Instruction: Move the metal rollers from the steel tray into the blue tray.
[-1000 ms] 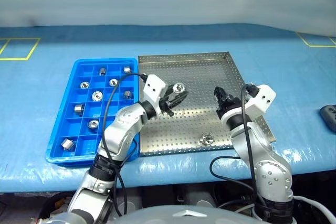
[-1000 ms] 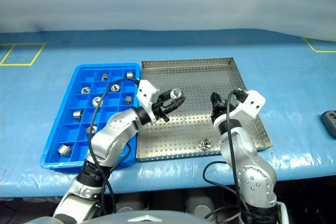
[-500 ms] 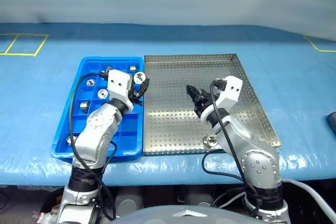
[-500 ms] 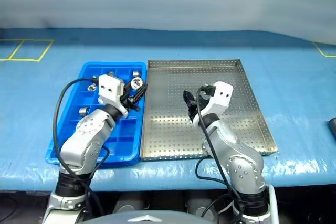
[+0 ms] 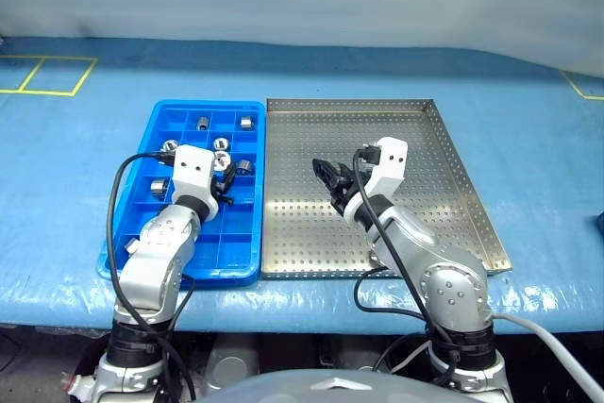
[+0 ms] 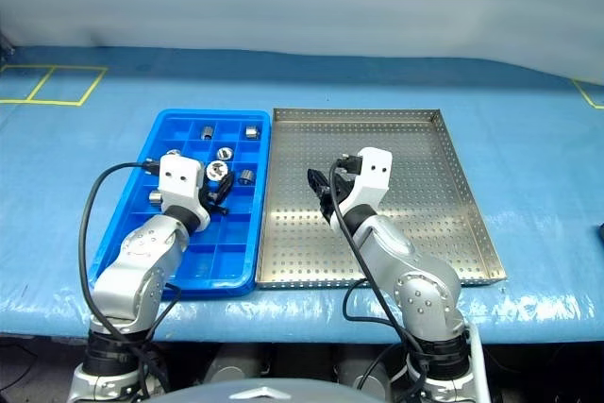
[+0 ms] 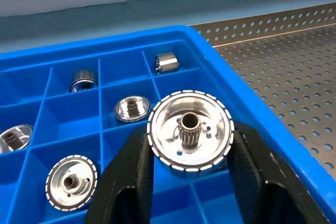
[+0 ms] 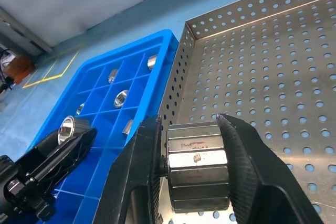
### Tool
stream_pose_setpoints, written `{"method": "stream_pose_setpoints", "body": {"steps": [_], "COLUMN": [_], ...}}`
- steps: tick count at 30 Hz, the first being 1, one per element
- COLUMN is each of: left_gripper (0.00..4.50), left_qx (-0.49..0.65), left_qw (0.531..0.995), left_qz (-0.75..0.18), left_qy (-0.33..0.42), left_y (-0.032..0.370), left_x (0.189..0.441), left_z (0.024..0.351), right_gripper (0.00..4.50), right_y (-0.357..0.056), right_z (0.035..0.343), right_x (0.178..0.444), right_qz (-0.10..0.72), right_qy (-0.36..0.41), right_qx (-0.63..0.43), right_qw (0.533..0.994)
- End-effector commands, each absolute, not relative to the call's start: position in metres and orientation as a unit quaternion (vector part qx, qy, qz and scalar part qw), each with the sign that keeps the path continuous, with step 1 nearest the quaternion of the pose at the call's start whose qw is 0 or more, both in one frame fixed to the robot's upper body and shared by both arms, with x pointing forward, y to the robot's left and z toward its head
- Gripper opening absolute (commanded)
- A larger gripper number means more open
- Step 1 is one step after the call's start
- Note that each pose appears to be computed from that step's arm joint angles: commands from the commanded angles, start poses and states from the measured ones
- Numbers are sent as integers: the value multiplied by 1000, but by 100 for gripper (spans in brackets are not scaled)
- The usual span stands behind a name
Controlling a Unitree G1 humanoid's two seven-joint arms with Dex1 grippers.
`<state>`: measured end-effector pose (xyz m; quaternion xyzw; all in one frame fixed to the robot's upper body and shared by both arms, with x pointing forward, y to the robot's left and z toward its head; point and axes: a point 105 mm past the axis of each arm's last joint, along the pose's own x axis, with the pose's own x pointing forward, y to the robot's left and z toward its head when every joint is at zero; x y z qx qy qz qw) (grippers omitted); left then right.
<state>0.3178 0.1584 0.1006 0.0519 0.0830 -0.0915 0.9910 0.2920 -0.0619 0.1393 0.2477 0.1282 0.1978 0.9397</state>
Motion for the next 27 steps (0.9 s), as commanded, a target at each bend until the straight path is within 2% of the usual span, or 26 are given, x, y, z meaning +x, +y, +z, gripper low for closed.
{"method": "stream_pose_setpoints", "body": {"steps": [1, 8, 14, 22, 23, 25, 27], "left_gripper": [168, 168, 168, 432, 449, 449, 449], "left_qx": [55, 45, 37, 27, 25, 19, -17], "left_qw": [993, 993, 991, 993, 994, 995, 997], "left_qz": [-69, -40, -57, -49, -47, -51, -71], "left_qy": [80, 104, 114, 104, 100, 84, 29], "left_y": [165, 176, 170, 173, 174, 172, 168], "left_x": [315, 308, 308, 308, 308, 307, 306], "left_z": [103, 92, 89, 94, 96, 102, 123], "right_gripper": [130, 130, 130, 130, 130, 130, 130], "right_y": [-59, -58, -58, -61, -62, -62, -56], "right_z": [149, 148, 147, 149, 149, 150, 154], "right_x": [289, 288, 287, 286, 286, 286, 285], "right_qz": [211, 210, 207, 205, 206, 210, 237], "right_qy": [111, 114, 113, 108, 108, 107, 101], "right_qx": [249, 253, 256, 246, 243, 234, 188], "right_qw": [939, 938, 938, 941, 942, 943, 948]}}
